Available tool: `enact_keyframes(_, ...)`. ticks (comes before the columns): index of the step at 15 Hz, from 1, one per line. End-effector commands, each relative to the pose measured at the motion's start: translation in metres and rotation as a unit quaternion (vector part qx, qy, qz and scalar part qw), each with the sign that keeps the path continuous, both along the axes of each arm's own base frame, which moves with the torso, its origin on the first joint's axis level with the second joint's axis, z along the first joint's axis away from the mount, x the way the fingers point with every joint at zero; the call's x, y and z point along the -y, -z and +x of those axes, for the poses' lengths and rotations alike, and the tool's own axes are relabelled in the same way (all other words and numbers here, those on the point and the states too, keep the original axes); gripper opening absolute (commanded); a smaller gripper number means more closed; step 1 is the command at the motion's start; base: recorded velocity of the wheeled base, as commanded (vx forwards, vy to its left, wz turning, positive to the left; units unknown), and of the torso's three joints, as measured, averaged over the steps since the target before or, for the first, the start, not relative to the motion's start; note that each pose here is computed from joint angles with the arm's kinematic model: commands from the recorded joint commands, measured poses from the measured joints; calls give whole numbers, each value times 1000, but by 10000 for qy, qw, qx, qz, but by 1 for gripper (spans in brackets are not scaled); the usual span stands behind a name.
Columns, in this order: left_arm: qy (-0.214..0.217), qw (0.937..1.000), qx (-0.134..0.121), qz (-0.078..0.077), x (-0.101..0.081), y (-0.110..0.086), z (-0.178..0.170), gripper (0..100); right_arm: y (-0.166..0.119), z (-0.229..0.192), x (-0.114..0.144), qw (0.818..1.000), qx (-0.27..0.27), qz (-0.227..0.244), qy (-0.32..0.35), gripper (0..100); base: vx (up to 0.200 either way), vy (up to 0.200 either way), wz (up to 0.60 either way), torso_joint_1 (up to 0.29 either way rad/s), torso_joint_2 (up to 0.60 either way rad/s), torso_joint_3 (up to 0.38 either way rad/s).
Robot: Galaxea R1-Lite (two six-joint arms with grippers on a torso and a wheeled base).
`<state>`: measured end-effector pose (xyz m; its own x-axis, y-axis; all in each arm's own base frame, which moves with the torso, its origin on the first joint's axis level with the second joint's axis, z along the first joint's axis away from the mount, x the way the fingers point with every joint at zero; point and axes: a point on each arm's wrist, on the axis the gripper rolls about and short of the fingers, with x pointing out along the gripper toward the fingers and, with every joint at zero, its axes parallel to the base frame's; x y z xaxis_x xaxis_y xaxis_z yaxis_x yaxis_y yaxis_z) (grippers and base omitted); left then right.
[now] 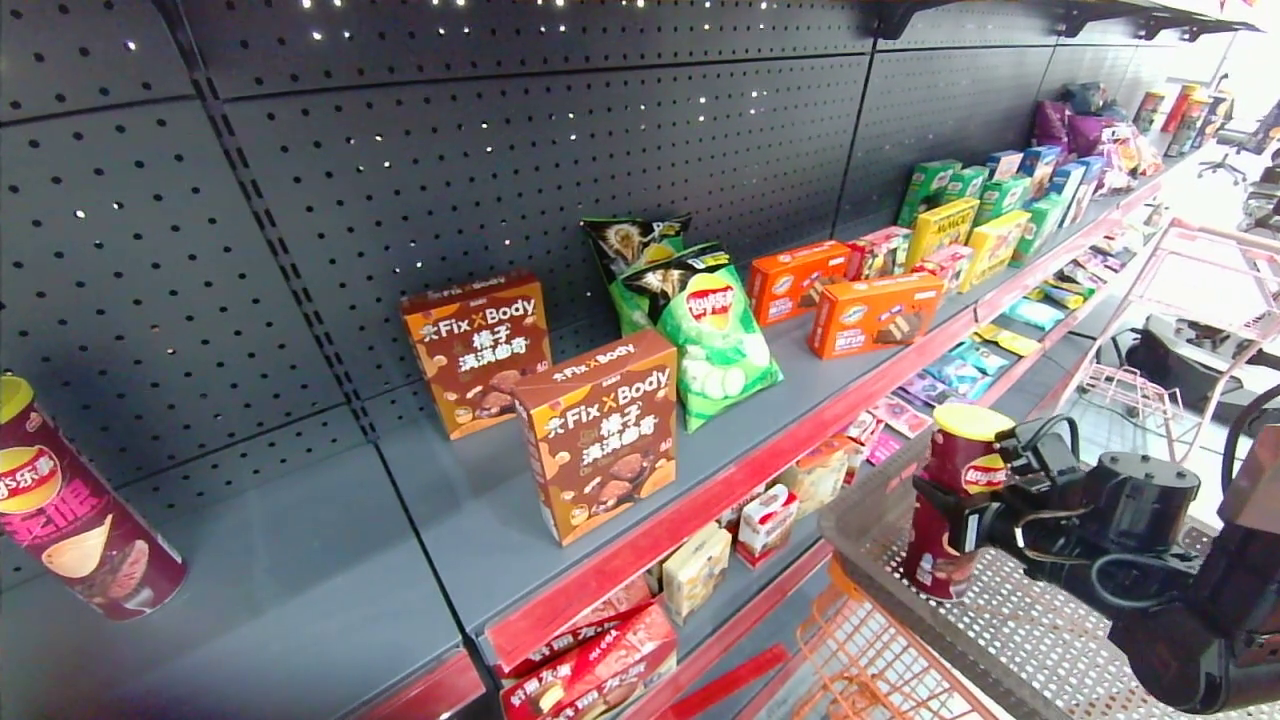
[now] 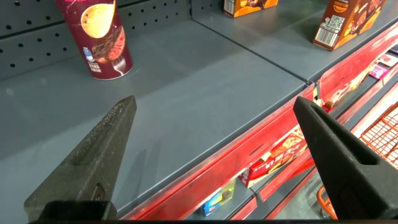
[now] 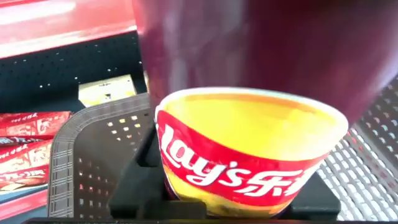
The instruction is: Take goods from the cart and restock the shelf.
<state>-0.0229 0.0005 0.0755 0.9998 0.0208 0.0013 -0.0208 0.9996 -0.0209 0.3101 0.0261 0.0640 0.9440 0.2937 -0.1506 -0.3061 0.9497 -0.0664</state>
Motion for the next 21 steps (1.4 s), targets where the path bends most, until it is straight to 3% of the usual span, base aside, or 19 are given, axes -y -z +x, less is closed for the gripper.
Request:
enact_keyframes(1, -3, 10000, -6, -3, 0, 0, 0, 100, -45, -16, 5, 9993, 283, 120, 220, 0, 0, 0, 0, 0, 0, 0)
enact_keyframes(6, -3, 10000, 1, -3, 0, 0, 0, 100, -88, -66, 21, 9978, 280, 256, 551, 0, 0, 0, 0, 0, 0, 0)
enact_keyframes(7, -3, 10000, 1, -3, 0, 0, 0, 100, -100, -96, 19, 9968, 219, 546, 539, 0, 0, 0, 0, 0, 0, 0)
enact_keyframes(9, -3, 10000, 1, -3, 0, 0, 0, 100, -115, -152, 23, 9941, 513, 643, 705, 0, 0, 0, 0, 0, 0, 0)
enact_keyframes(12, -11, 10000, 1, -3, 0, 0, 0, 100, -112, -212, 27, 9910, 417, 764, 1013, 0, 0, 0, 0, 0, 0, 0)
enact_keyframes(18, -3, 10000, 1, -3, 0, 0, 0, 100, -110, -291, 25, 9858, 720, 672, 1358, 0, 0, 0, 0, 0, 0, 0)
enact_keyframes(21, -3, 10000, -6, -3, 0, 0, 0, 100, -126, -305, 24, 9851, 769, 546, 1440, 0, 0, 0, 0, 0, 0, 0)
